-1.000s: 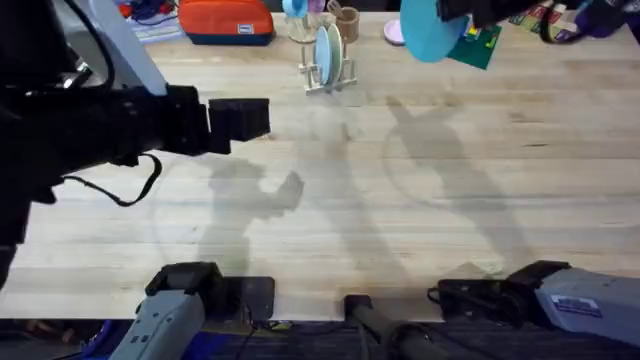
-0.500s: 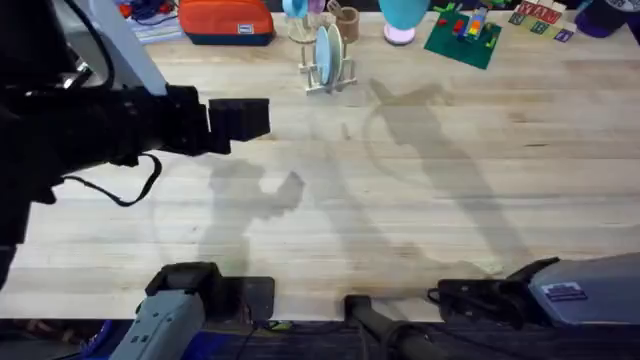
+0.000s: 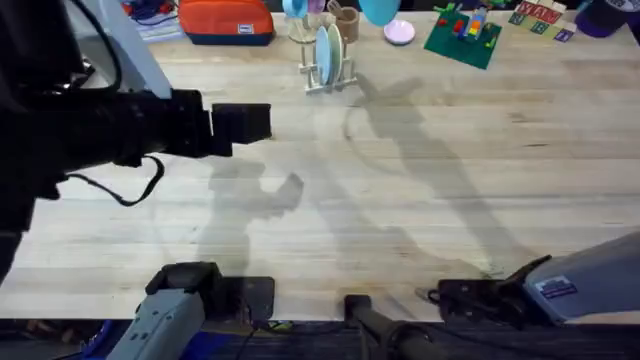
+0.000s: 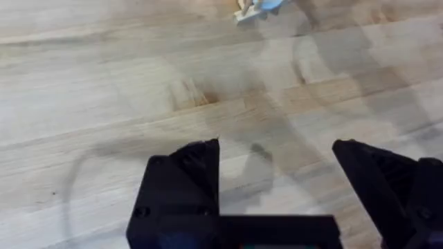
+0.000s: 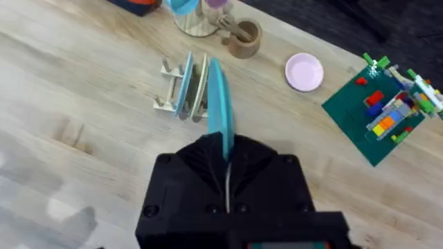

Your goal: Pick up the plates from the table one by one and place each into a slot on the dish rack.

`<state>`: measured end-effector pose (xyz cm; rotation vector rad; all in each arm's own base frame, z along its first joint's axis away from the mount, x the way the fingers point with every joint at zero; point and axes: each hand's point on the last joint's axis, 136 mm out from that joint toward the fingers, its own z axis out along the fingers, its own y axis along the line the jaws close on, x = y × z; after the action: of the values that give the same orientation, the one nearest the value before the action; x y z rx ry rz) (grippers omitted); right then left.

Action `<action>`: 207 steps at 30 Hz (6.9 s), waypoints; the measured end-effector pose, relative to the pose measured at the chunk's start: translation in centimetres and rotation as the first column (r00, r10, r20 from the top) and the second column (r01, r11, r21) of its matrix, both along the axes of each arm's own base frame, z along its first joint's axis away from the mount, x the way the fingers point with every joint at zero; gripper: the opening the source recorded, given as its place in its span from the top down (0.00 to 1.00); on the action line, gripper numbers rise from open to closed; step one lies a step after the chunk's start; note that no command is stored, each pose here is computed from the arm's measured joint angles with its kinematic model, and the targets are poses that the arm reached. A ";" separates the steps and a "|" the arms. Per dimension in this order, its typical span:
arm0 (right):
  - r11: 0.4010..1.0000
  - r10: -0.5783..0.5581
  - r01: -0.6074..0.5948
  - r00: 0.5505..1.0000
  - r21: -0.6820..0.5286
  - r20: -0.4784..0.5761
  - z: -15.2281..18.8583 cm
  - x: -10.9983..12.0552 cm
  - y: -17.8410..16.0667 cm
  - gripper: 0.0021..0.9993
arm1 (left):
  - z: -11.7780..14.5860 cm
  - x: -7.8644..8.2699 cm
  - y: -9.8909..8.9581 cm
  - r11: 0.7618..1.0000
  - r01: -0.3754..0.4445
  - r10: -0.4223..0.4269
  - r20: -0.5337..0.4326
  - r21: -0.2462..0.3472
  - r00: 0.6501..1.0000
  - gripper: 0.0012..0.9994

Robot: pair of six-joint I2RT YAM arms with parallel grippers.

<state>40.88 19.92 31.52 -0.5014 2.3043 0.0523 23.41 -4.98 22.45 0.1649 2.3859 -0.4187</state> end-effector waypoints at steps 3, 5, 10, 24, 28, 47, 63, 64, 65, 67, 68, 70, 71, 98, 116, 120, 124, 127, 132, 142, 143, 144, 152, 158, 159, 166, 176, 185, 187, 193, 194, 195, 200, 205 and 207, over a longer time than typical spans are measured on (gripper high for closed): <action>1.000 -0.014 0.014 1.000 0.000 0.001 -0.1 0.1 0.0 0.97 | -0.4 0.2 0.0 1.000 0.000 0.000 -0.021 -0.001 1.000 0.00; 1.000 -0.020 0.020 1.000 0.002 0.001 0.0 0.1 -0.1 0.97 | -0.6 0.3 0.0 1.000 0.000 0.000 -0.026 -0.002 1.000 0.00; 0.999 -0.033 0.033 0.999 0.004 0.003 0.0 0.2 -0.2 0.97 | -0.6 0.3 0.0 1.000 0.000 0.000 -0.028 -0.002 1.000 0.00; 0.999 -0.030 0.030 0.999 0.025 -0.027 -2.2 0.8 2.7 0.97 | -0.4 0.5 0.0 1.000 0.000 0.000 -0.016 -0.001 1.000 0.00; 0.999 -0.029 0.030 0.999 0.021 -0.031 -3.0 1.4 3.2 0.97 | -0.4 0.5 0.0 1.000 0.000 0.000 -0.016 -0.001 1.000 0.00; 0.996 -0.083 0.083 0.996 -0.014 0.016 -5.5 5.1 3.8 0.97 | -0.4 0.5 0.0 1.000 0.000 0.000 -0.017 -0.001 1.000 0.00; 0.987 -0.157 0.158 0.987 -0.033 0.037 -6.5 7.5 1.3 0.97 | -0.4 0.5 0.0 1.000 0.000 0.000 -0.017 -0.001 1.000 0.00; 0.987 -0.157 0.158 0.987 -0.033 0.037 -6.5 7.5 1.3 0.97 | -0.4 0.5 0.0 1.000 0.000 0.000 -0.017 -0.001 1.000 0.00; 0.987 -0.157 0.158 0.987 -0.033 0.036 -6.5 7.5 1.4 0.97 | -0.4 0.5 0.0 1.000 0.000 0.000 -0.017 -0.001 1.000 0.00; 0.987 -0.158 0.159 0.987 -0.031 0.036 -6.5 7.5 1.4 0.97 | -0.4 0.5 0.0 1.000 0.000 0.000 -0.017 -0.001 1.000 0.00; 0.987 -0.159 0.160 0.987 -0.030 0.036 -6.5 7.5 1.4 0.97 | -0.4 0.5 0.0 1.000 0.000 0.000 -0.017 -0.001 1.000 0.00; 0.986 -0.163 0.164 0.986 -0.029 0.032 -6.6 7.4 1.4 0.97 | -0.4 0.5 0.0 1.000 0.000 0.000 -0.017 -0.001 1.000 0.00; 0.986 -0.166 0.167 0.986 -0.026 0.029 -6.7 7.5 1.4 0.97 | -0.4 0.5 0.0 1.000 0.000 0.000 -0.017 -0.001 1.000 0.00; 0.975 -0.219 0.221 0.974 0.033 -0.059 -10.2 7.9 2.6 0.97 | -0.4 0.5 0.0 1.000 -0.013 0.013 -0.024 -0.012 1.000 0.00; 0.976 -0.218 0.218 0.969 -0.017 -0.117 -14.2 8.5 3.0 0.97 | -0.4 0.5 0.0 1.000 -0.013 0.013 -0.024 -0.012 1.000 0.00; 0.976 -0.216 0.216 0.969 -0.017 -0.117 -14.3 8.4 3.2 0.97 | -0.4 0.5 0.0 1.000 -0.013 0.013 -0.024 -0.012 1.000 0.00; 0.977 -0.214 0.212 0.968 -0.031 -0.132 -15.4 8.5 3.4 0.97 | -0.4 0.5 0.0 1.000 -0.013 0.013 -0.024 -0.012 1.000 0.00; 0.976 -0.215 0.210 0.964 -0.051 -0.153 -16.9 8.5 3.5 0.97 | -0.4 0.5 0.0 1.000 -0.013 0.013 -0.024 -0.012 1.000 0.00; 0.977 -0.214 0.205 0.962 -0.065 -0.173 -18.1 8.5 3.6 0.97 | -0.4 0.5 0.0 1.000 -0.013 0.013 -0.024 -0.012 1.000 0.00; 0.977 -0.213 0.205 0.962 -0.063 -0.171 -18.1 8.5 3.7 0.97 | -0.4 0.5 0.0 1.000 -0.013 0.013 -0.024 -0.012 1.000 0.00; 0.977 -0.214 0.206 0.962 -0.063 -0.171 -18.1 8.5 3.7 0.94 | -0.4 0.5 0.0 1.000 -0.013 0.013 -0.024 -0.012 1.000 0.00; 0.977 -0.214 0.206 0.962 -0.063 -0.170 -18.1 8.5 3.7 0.90 | -0.4 0.5 0.0 1.000 -0.013 0.013 -0.024 -0.012 1.000 0.00; 0.977 -0.213 0.205 0.962 -0.063 -0.170 -18.1 8.5 3.7 0.80 | -0.4 0.5 0.0 1.000 -0.013 0.013 -0.024 -0.012 1.000 0.00; 0.977 -0.214 0.206 0.962 -0.064 -0.170 -18.1 8.5 3.6 0.80 | -0.4 0.5 0.0 1.000 -0.013 0.013 -0.024 -0.012 1.000 0.00; 0.976 -0.214 0.206 0.962 -0.065 -0.172 -18.1 8.5 3.6 0.80 | -0.4 0.5 0.0 1.000 -0.013 0.013 -0.024 -0.012 1.000 0.00; 0.979 -0.203 0.195 0.966 -0.066 -0.162 -16.1 8.3 3.5 0.80 | -0.4 0.5 0.0 1.000 -0.013 0.013 -0.024 -0.012 1.000 0.00; 0.983 -0.181 0.175 0.975 -0.054 -0.126 -8.2 6.1 2.2 0.66 | -0.4 0.5 0.0 1.000 -0.013 0.013 -0.024 -0.012 1.000 0.00; 0.984 -0.155 0.137 0.972 -0.111 -0.175 -7.9 4.5 1.2 0.01 | -0.4 0.5 0.0 1.000 -0.013 0.013 -0.024 -0.012 1.000 0.00; 0.983 -0.160 0.138 0.968 -0.123 -0.195 -7.9 4.0 0.7 0.01 | -0.4 0.5 0.0 1.000 -0.013 0.013 -0.024 -0.012 1.000 0.00; 0.976 -0.196 0.171 0.957 -0.133 -0.212 -6.5 2.9 -1.9 0.00 | -0.4 0.5 0.0 1.000 -0.013 0.013 -0.024 -0.012 1.000 0.00; 0.976 -0.199 0.172 0.956 -0.136 -0.216 -6.4 2.6 -2.2 0.00 | -0.4 0.5 0.0 1.000 -0.013 0.013 -0.024 -0.012 1.000 0.00; 0.975 -0.200 0.173 0.955 -0.138 -0.219 -6.2 2.4 -2.3 0.00 | -0.4 0.5 0.0 1.000 -0.013 0.013 -0.024 -0.012 1.000 0.00; 0.977 -0.197 0.173 0.958 -0.126 -0.208 -5.1 1.3 -2.8 0.00 | -0.4 0.5 0.0 1.000 -0.013 0.013 -0.024 -0.012 1.000 0.00; 0.976 -0.201 0.178 0.958 -0.122 -0.205 -5.2 -1.0 -4.3 0.00 | -0.4 0.5 0.0 1.000 -0.013 0.013 -0.024 -0.012 1.000 0.00; 0.975 -0.207 0.185 0.957 -0.121 -0.204 -5.3 -2.4 -5.3 0.00 | -0.4 0.5 0.0 1.000 -0.013 0.013 -0.024 -0.012 1.000 0.00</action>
<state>38.48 14.62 26.20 -0.3275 2.5687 -0.1125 23.88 -4.94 22.02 0.1394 2.4058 -0.4316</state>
